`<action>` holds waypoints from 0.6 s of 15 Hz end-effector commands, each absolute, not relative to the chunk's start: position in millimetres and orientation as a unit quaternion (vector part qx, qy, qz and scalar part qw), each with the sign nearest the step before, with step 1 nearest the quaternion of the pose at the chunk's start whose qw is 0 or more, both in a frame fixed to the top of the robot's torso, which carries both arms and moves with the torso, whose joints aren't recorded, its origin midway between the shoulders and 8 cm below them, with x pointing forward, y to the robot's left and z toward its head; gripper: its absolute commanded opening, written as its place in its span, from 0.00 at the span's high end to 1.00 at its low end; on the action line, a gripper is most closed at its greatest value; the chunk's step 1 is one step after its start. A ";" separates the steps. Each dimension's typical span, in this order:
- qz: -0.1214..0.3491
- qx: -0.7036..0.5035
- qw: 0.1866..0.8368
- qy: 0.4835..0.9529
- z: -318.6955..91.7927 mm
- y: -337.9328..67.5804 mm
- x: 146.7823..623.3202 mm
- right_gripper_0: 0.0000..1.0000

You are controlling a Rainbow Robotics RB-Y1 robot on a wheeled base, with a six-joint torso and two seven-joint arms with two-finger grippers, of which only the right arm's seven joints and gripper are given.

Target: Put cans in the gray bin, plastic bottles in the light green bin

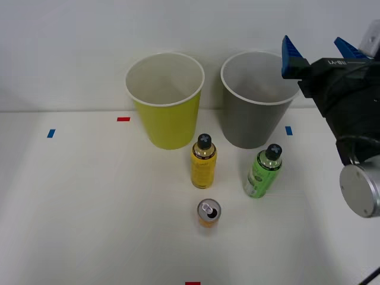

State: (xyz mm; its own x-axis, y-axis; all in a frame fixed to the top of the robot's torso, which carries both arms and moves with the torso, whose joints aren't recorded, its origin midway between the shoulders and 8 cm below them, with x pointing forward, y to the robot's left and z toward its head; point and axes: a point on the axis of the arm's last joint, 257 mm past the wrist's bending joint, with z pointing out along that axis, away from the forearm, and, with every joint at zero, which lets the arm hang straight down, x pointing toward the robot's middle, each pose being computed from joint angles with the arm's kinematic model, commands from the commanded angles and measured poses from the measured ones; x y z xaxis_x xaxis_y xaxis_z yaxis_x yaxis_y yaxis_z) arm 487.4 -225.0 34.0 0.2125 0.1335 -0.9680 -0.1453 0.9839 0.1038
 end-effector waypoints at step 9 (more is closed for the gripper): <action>-0.060 0.008 0.695 0.717 -91.7 -276.4 362.2 0.00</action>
State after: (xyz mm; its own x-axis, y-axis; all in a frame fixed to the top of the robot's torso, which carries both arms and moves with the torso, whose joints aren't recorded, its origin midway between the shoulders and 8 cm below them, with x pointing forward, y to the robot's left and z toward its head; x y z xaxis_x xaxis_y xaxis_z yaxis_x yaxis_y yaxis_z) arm 372.5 -278.9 -75.4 0.0019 -0.0462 -0.9989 0.0876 0.9951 -0.0459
